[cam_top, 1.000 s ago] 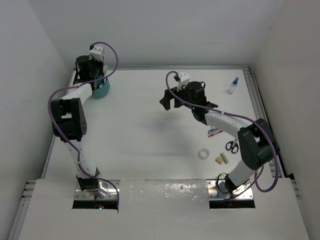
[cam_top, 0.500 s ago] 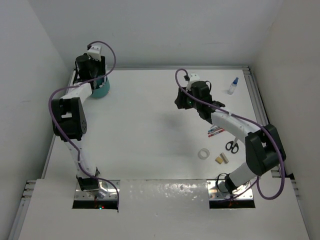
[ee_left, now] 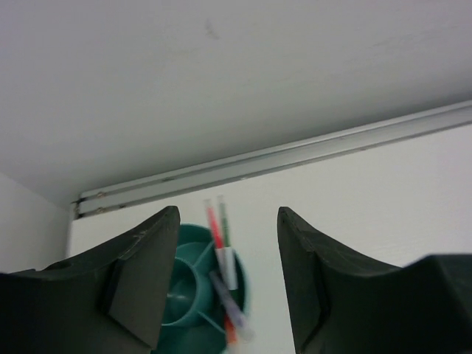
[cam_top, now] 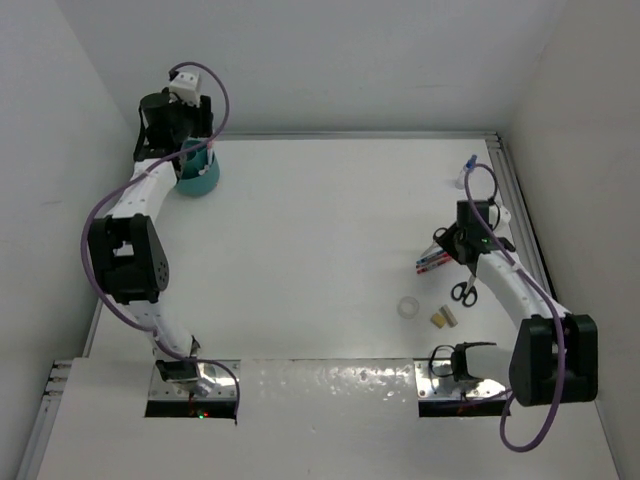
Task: Sort the stationery into containers
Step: Place the pen in the storage box, then move the pen to the center of the board.
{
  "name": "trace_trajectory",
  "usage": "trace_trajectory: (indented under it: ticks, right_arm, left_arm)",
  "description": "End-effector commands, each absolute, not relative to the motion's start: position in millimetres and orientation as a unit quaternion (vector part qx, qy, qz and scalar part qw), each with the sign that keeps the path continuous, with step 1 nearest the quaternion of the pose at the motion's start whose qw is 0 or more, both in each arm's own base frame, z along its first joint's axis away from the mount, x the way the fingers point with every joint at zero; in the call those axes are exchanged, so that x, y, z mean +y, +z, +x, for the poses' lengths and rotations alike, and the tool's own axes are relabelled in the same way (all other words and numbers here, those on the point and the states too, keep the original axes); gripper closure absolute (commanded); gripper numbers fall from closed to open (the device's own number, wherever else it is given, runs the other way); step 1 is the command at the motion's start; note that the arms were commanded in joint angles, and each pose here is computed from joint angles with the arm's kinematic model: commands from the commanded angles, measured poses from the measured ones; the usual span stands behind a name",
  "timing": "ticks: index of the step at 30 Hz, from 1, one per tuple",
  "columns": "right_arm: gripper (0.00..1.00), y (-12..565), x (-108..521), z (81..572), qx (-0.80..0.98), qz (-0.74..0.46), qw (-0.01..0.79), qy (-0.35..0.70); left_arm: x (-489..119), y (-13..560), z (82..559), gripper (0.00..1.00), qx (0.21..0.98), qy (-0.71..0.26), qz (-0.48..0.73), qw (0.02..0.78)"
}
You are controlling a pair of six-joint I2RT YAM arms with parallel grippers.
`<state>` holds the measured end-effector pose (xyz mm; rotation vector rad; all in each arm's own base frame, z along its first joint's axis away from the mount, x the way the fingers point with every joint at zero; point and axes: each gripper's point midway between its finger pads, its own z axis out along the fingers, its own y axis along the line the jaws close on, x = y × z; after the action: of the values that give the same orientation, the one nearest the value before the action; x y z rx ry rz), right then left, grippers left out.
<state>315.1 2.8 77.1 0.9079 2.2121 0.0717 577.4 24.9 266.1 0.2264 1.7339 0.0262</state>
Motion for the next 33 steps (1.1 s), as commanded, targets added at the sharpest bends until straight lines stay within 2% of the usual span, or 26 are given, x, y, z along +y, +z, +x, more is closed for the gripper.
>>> trace_trajectory:
  ticks: [1,10,17,23,33]
  right_arm:
    - [0.65,69,-23,307,0.808,0.46,0.367,0.035]
    - [0.67,46,-35,311,0.813,0.474,0.337,0.03]
    - [0.69,25,-29,313,0.826,0.472,0.306,0.036]
    - [0.72,12,-28,311,0.828,0.477,0.292,0.031]
    - [0.73,-6,-27,303,0.835,0.479,0.27,0.023]
  left_arm:
    - [-18,266,556,0.47,0.771,-0.073,0.126,0.62]
    - [-52,237,535,0.47,0.806,-0.116,0.141,0.562]
    - [-114,200,506,0.47,0.83,-0.134,0.22,0.495]
    - [-131,192,498,0.47,0.831,-0.14,0.227,0.488]
    - [-126,197,503,0.47,0.83,-0.126,0.215,0.499]
